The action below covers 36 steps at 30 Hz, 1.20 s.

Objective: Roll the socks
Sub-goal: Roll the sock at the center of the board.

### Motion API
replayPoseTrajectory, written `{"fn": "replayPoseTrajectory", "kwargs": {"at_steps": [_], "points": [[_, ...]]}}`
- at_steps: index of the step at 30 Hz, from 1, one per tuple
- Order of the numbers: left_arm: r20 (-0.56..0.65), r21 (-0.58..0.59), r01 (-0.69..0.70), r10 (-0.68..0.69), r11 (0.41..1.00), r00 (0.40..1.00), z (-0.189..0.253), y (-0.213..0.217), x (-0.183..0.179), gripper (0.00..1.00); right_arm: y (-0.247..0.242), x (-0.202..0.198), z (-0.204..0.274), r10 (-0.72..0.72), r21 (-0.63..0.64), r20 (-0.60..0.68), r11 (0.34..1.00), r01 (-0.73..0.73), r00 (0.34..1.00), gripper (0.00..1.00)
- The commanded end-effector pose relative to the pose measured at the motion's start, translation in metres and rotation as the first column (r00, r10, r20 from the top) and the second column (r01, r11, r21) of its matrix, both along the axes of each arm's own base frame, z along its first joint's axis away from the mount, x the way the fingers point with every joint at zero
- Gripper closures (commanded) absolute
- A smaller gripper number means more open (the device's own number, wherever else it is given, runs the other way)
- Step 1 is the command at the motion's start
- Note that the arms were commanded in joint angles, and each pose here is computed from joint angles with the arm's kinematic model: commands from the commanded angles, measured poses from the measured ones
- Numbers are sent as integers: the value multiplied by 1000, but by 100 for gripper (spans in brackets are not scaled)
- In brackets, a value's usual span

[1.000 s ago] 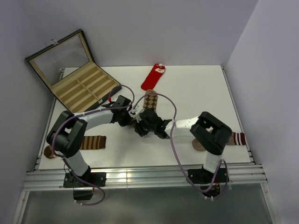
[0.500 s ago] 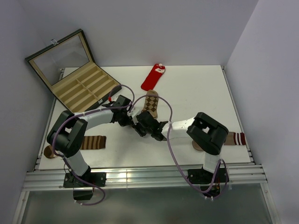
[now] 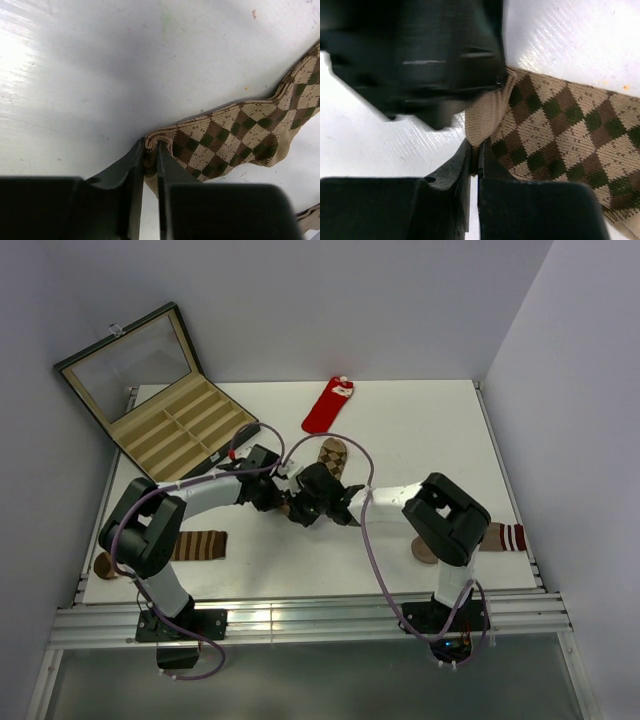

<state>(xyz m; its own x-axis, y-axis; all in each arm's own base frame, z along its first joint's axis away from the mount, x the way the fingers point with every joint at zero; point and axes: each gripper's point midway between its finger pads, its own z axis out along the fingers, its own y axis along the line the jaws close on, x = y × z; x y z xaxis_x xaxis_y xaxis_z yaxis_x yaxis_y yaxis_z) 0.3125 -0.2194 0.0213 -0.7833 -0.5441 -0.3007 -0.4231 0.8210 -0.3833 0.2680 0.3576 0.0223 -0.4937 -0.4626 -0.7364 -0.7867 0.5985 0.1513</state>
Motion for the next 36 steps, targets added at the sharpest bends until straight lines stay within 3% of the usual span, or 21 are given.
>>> {"fn": "replayPoseTrajectory", "kwargs": {"at_steps": [1,9,15,24,36], "points": [[1,18,-85,85,996,996,1,17,-3,80,7,-14,7,57,123,-216,992,-30,975,100],[110,-120,-195,208,973,972,37,19,10,58,-7,-7,12,60,298,-473,950,95,879,100],[123,-195,-185,211,963,970,42,15,1,50,-16,-1,7,39,330,-604,921,206,796,100],[87,-268,-153,182,951,980,27,-1,-10,47,-34,3,-19,-80,252,-738,888,384,670,100],[167,-315,-112,171,942,971,41,-18,-1,46,-41,1,-33,-138,192,-781,875,445,609,99]]}}
